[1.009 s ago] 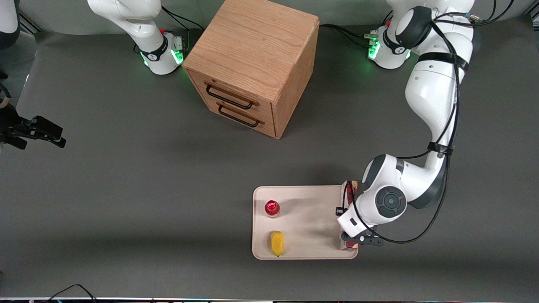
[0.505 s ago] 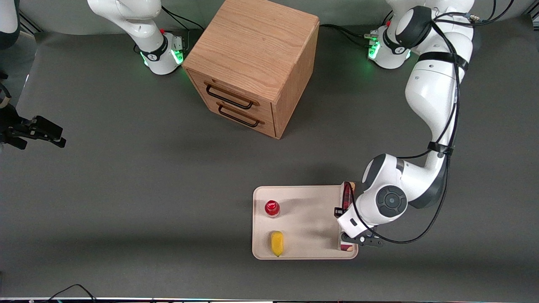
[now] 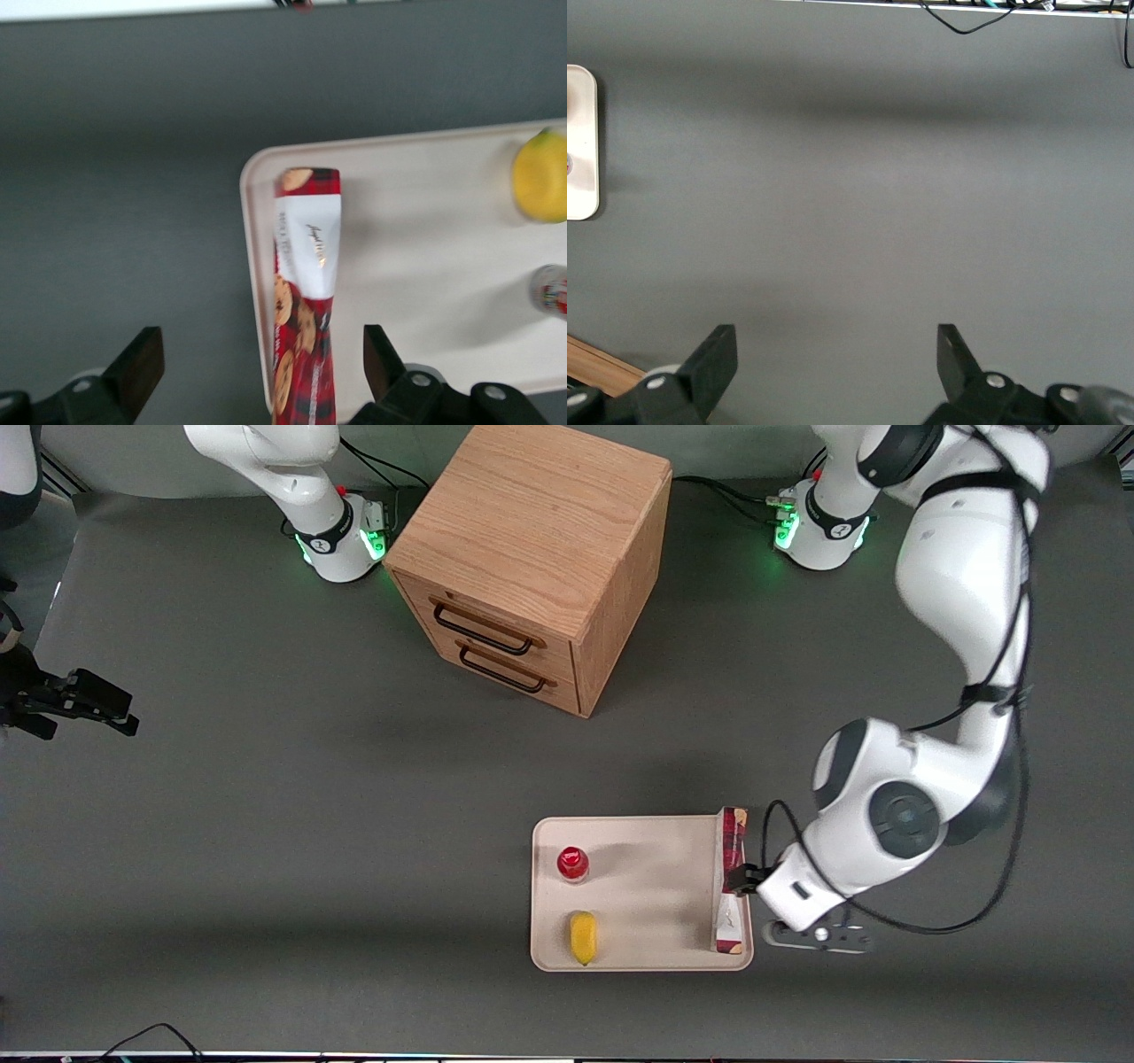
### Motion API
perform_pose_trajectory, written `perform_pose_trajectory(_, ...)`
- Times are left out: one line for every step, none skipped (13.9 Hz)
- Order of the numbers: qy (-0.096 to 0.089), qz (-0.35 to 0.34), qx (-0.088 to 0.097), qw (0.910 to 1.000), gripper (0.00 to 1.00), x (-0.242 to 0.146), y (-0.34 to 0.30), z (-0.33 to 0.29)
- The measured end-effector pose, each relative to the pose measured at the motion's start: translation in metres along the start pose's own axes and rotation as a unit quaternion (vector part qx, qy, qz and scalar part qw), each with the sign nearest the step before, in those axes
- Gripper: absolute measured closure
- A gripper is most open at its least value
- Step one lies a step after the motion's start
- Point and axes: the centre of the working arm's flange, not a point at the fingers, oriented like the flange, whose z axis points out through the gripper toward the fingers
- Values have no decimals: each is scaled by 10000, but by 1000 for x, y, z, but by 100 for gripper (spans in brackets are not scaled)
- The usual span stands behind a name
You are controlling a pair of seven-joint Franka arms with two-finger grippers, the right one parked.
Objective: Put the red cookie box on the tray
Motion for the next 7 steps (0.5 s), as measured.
perform_pose_trajectory(4, -97, 33, 9999, 0, -5, -14, -27)
perform_pose_trajectory(-87, -182, 106, 9997, 0, -13, -30, -55)
perform_pose_trajectory(-238, -244, 195, 9992, 0, -25, -47, -84)
perform_pose_trajectory(-390, -287, 274, 9984, 0, -37, -63, -114)
perform_pose_trajectory(-502, -316, 333, 9977, 0, -49, -77, -142)
perform_pose_trajectory(-586, -321, 399, 9970, 0, -62, -90, -168)
perform_pose_trajectory(-629, -303, 465, 9965, 0, -73, -101, -191)
